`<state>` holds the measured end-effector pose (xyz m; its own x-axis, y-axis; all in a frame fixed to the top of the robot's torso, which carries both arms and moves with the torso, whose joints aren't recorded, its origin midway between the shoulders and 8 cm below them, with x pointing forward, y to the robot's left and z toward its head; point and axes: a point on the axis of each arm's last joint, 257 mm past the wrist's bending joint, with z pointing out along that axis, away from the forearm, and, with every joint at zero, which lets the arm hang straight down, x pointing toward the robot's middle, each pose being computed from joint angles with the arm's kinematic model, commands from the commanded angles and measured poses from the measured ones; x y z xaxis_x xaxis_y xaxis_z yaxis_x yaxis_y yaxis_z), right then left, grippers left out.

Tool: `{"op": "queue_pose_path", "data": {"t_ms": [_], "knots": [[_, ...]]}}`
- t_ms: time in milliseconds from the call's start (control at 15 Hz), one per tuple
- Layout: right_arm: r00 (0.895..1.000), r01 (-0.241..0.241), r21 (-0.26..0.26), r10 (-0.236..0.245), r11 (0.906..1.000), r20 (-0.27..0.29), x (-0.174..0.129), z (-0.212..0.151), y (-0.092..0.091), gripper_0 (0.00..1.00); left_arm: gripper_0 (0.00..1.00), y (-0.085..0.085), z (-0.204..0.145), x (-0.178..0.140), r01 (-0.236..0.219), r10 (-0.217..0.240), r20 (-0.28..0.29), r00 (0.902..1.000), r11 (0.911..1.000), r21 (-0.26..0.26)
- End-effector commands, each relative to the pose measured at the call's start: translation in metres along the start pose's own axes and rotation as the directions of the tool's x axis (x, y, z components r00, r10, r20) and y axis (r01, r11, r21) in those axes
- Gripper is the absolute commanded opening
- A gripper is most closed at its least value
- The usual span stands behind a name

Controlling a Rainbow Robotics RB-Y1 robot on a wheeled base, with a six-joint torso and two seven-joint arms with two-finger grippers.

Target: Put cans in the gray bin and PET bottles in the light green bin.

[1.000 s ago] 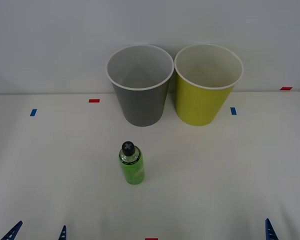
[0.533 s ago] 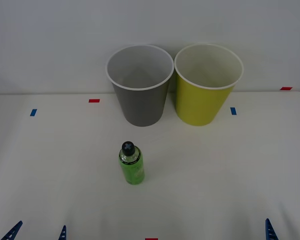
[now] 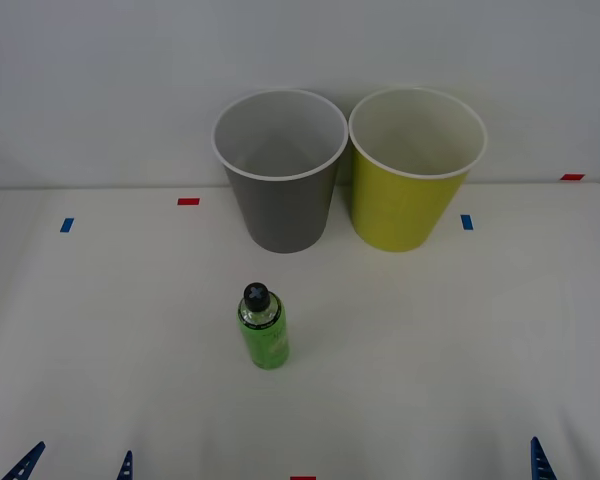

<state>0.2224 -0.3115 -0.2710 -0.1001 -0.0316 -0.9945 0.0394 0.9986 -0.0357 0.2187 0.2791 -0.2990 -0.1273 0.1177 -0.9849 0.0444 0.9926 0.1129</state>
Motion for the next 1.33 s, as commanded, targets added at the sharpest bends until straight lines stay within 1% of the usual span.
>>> {"op": "queue_pose_path", "data": {"t_ms": [67,133,267,333,400,467,600,667,733,800,867,1000,1133,1267,1333], "knots": [[1.000,0.000,0.000,0.000,1.0000,0.000,0.000,0.000,0.000,0.88,1.00,-0.007,-0.003,0.015,-0.002,0.002,-0.021,0.9998,0.9999,0.014],[1.000,0.000,0.000,0.000,1.0000,0.000,0.000,0.000,0.000,0.88,1.00,-0.010,-0.003,0.008,0.003,-0.003,0.004,1.0000,0.9995,0.030],[1.000,0.000,0.000,0.000,1.0000,0.000,0.000,0.000,0.000,0.88,1.00,-0.008,-0.001,0.005,-0.024,0.023,0.015,0.9996,0.9982,0.054],[1.000,0.000,0.000,0.000,1.0000,0.000,0.000,0.000,0.000,0.88,1.00,-0.009,0.003,-0.001,-0.044,0.041,0.039,0.9984,0.9962,0.076],[1.000,0.000,0.000,0.000,1.0000,0.000,0.000,0.000,0.000,0.88,1.00,-0.013,0.008,-0.006,-0.052,0.047,0.056,0.9974,0.9937,0.099],[1.000,0.000,0.000,0.000,1.0000,0.000,0.000,0.000,0.000,0.88,1.00,-0.018,0.013,-0.012,-0.063,0.054,0.079,0.9954,0.9902,0.124],[1.000,0.000,0.000,0.000,1.0000,0.000,0.000,0.000,0.000,0.88,1.00,-0.030,0.025,-0.024,-0.106,0.083,0.130,0.9880,0.9784,0.178],[1.000,0.000,0.000,0.000,1.0000,0.000,0.000,0.000,0.000,0.88,1.00,-0.038,0.030,-0.031,-0.108,0.076,0.159,0.9843,0.9737,0.201],[1.000,0.000,0.000,0.000,1.0000,0.000,0.000,0.000,0.000,0.88,1.00,-0.044,0.030,-0.038,-0.095,0.056,0.181,0.9819,0.9727,0.212],[1.000,0.000,0.000,0.000,1.0000,0.000,0.000,0.000,0.000,0.88,1.00,-0.051,0.032,-0.044,-0.091,0.045,0.203,0.9781,0.9700,0.225],[1.000,0.000,0.000,0.000,1.0000,0.000,0.000,0.000,0.000,0.88,1.00,-0.059,0.036,-0.049,-0.095,0.040,0.224,0.9738,0.9652,0.244],[1.000,0.000,0.000,0.000,1.0000,0.000,0.000,0.000,0.000,0.88,1.00,-0.081,0.045,-0.061,-0.089,0.011,0.260,0.9656,0.9517,0.294],[1.000,0.000,0.000,0.000,1.0000,0.000,0.000,0.000,0.000,0.88,1.00,-0.092,0.052,-0.068,-0.118,0.020,0.285,0.9583,0.9357,0.332],[1.000,0.000,0.000,0.000,1.0000,0.000,0.000,0.000,0.000,0.88,1.00,-0.101,0.062,-0.070,-0.155,0.044,0.293,0.9553,0.9159,0.370],[1.000,0.000,0.000,0.000,1.0000,0.000,0.000,0.000,0.000,0.88,1.00,-0.104,0.067,-0.072,-0.162,0.045,0.295,0.9544,0.9081,0.386]]}}
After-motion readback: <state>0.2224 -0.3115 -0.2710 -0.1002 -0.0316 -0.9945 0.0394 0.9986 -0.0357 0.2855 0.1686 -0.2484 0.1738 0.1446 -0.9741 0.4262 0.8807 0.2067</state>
